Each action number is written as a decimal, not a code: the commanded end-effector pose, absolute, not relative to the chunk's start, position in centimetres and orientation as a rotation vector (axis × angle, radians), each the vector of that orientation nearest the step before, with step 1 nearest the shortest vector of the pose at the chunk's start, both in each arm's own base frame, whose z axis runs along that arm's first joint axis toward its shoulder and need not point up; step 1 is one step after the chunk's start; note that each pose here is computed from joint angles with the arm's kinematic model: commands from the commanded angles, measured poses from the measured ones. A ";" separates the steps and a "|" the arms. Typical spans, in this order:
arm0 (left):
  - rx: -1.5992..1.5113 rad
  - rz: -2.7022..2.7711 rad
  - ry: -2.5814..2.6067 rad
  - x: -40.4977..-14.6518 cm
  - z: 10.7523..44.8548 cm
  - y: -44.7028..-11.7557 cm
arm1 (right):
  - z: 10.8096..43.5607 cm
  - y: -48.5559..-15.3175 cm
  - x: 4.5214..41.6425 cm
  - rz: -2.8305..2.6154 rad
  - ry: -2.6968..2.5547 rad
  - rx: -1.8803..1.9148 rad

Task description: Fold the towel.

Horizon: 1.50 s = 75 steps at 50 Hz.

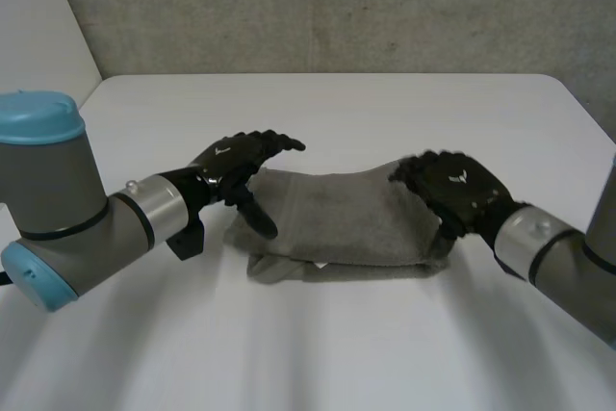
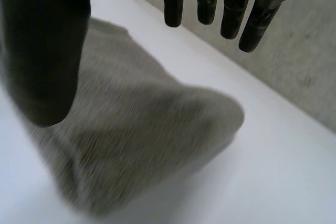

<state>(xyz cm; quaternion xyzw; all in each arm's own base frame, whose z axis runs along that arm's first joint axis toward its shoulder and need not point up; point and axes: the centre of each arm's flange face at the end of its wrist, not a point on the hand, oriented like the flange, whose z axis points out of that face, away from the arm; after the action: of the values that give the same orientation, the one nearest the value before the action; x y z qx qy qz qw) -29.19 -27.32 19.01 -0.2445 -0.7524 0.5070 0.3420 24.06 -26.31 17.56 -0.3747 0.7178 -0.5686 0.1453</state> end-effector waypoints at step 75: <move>-0.745 1.232 -2.155 -29.9 13.6 -20.6 | 11.9 -27.7 17.5 -1.570 2.173 -0.519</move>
<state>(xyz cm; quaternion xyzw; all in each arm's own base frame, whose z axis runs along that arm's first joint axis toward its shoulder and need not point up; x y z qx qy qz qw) -29.48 -22.26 14.16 -0.2656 -0.7960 0.4753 0.2643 18.08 -27.64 12.02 -0.1819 0.7787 -0.5635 0.2073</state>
